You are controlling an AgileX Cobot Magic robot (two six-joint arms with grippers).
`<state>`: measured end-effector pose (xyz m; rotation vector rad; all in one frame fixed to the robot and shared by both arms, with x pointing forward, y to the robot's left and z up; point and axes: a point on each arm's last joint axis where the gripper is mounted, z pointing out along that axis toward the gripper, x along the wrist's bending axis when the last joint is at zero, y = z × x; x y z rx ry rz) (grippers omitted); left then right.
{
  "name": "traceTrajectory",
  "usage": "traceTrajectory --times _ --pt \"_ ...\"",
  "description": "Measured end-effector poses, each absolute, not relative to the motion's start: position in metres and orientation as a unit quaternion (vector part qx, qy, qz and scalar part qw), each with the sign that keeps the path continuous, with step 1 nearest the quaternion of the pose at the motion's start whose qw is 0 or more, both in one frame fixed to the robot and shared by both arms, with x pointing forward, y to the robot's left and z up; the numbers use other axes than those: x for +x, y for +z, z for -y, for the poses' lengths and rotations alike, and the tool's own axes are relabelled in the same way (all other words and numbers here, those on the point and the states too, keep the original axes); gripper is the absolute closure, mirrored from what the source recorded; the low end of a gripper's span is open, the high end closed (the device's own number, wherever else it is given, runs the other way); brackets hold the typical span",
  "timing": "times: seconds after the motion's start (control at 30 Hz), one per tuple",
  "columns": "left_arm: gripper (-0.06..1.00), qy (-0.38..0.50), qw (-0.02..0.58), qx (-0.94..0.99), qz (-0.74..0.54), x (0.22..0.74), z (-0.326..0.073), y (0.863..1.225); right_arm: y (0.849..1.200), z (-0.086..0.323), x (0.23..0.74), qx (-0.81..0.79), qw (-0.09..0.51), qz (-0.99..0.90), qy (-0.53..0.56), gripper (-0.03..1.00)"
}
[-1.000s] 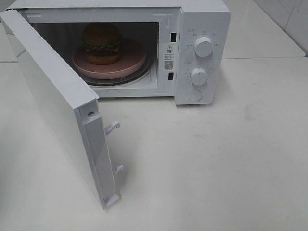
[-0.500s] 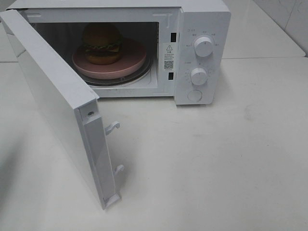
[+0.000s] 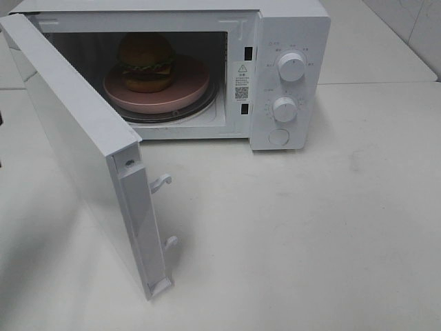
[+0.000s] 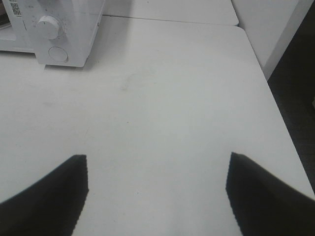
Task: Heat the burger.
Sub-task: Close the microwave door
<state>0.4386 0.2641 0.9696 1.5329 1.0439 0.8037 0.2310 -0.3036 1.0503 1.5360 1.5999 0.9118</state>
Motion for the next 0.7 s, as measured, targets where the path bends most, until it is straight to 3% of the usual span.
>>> traceTrajectory --times 0.7 --pt "0.94 0.32 0.526 0.658 -0.433 0.453 -0.186 0.94 1.05 0.304 0.231 0.597 0.363 -0.622 0.354 0.22"
